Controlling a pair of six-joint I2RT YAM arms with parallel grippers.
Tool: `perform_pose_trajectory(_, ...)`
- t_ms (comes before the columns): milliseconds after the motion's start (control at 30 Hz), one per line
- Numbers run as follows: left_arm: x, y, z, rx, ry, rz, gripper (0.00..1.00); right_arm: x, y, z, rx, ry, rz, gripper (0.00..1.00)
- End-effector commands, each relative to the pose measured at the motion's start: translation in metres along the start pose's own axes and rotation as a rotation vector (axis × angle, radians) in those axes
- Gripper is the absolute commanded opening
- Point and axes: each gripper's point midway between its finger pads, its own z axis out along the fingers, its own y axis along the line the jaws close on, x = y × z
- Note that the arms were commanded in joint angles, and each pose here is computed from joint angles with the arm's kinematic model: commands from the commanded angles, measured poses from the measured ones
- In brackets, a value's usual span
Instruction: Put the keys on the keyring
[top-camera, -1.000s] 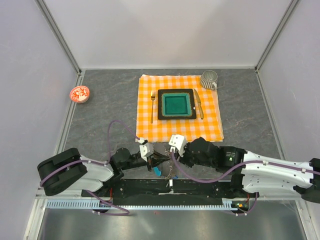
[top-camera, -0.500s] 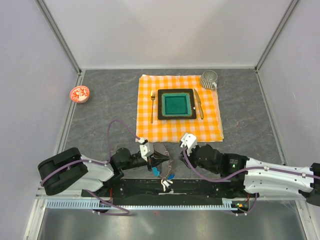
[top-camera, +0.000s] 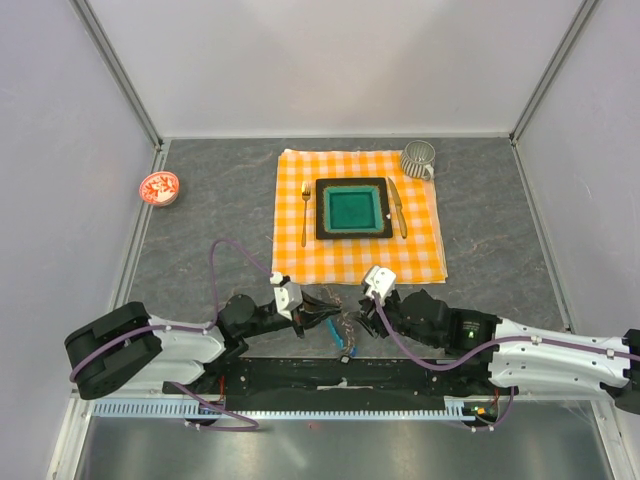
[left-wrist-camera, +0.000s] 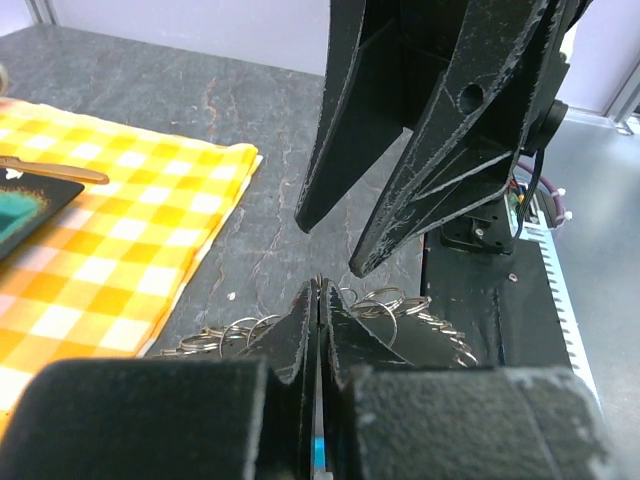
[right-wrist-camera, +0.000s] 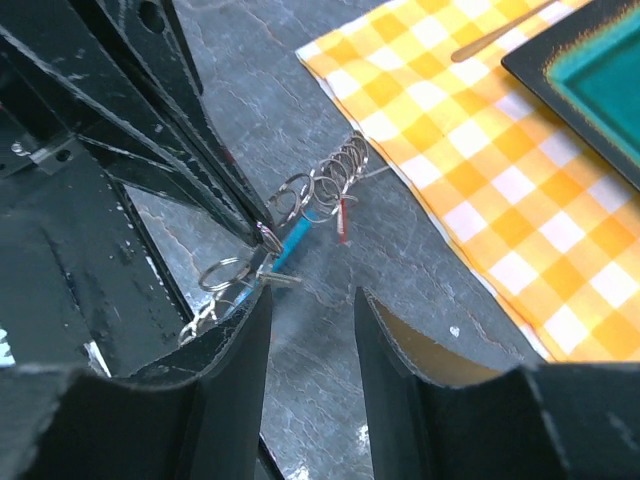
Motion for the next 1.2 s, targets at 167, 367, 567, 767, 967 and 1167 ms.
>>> perform_pose_trajectory(167, -0.131, -0.009, 0.005, 0.022, -0.468, 0.226, 0.02, -0.044, 0.019, -0.008, -0.102, -0.134, 0.001, 0.48)
perform_pose_trajectory(367, -0.142, -0.01, 0.007, 0.03, -0.496, 0.253, 0.02, -0.044, 0.013, -0.01, -0.074, -0.136, 0.0, 0.48)
perform_pose_trajectory(567, -0.147, -0.014, 0.008, 0.049, -0.506, 0.255, 0.02, -0.051, 0.002, -0.014, -0.017, -0.171, 0.0, 0.47)
perform_pose_trajectory(767, -0.149, -0.015, 0.007, 0.056, -0.512, 0.254, 0.02, -0.05, 0.0, -0.013, -0.007, -0.175, -0.002, 0.4)
perform_pose_trajectory(967, -0.153, -0.017, 0.008, 0.068, -0.522, 0.258, 0.02, -0.048, 0.002, -0.01, -0.014, -0.168, -0.013, 0.36)
perform_pose_trajectory(1167, -0.154, -0.019, 0.01, 0.078, -0.523, 0.251, 0.02, -0.049, 0.001, -0.007, -0.009, -0.179, -0.019, 0.37)
